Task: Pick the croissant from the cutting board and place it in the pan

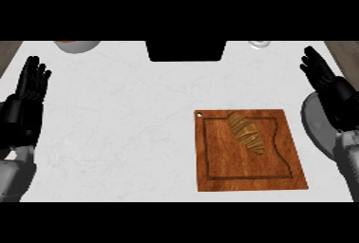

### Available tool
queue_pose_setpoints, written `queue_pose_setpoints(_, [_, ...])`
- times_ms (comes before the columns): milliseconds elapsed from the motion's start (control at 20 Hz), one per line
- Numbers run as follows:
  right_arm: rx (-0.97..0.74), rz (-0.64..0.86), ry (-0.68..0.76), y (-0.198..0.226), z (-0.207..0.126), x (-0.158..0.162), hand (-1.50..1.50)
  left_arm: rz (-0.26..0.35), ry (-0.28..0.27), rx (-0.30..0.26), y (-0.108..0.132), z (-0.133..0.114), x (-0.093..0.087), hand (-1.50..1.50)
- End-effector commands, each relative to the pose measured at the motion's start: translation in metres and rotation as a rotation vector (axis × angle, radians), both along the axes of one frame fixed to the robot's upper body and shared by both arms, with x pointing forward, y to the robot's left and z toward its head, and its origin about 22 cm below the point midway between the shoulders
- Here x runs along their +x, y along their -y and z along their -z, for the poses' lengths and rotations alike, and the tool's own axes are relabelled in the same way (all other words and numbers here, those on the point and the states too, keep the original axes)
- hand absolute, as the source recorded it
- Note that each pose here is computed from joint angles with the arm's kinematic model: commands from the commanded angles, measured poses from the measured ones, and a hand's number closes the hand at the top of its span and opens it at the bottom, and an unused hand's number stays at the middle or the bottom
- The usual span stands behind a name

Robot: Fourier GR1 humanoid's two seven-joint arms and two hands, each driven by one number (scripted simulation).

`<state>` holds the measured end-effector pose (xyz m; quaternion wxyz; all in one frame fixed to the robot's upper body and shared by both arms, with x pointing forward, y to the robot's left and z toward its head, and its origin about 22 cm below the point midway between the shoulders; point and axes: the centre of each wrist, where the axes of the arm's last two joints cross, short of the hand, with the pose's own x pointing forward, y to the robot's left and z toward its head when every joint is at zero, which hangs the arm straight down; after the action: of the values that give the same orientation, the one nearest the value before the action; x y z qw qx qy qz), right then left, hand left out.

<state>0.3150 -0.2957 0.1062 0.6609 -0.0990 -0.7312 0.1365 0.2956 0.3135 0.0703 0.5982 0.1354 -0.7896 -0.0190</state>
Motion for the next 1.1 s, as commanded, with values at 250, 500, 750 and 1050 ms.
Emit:
queue_pose_setpoints(250, [0.022, -0.172, -0.356, 0.006, 0.042, 0.046, -1.5, 0.279, -0.238, 0.145, 0.049, 0.017, -0.003, 0.0])
queue_pose_setpoints(500, [-0.401, 0.015, -0.186, 0.021, 0.096, 0.014, 1.5, 0.305, -0.356, 0.081, 0.052, 0.033, -0.021, 0.0])
queue_pose_setpoints(750, [-0.36, -0.11, -0.241, 0.017, 0.121, 0.026, -1.5, 0.286, -0.363, 0.084, 0.062, 0.01, -0.015, 0.0])
queue_pose_setpoints(1050, [-0.739, -0.206, -0.357, 0.009, 0.06, 0.051, -1.5, 0.307, -0.384, 0.072, 0.071, 0.029, -0.025, 0.0])
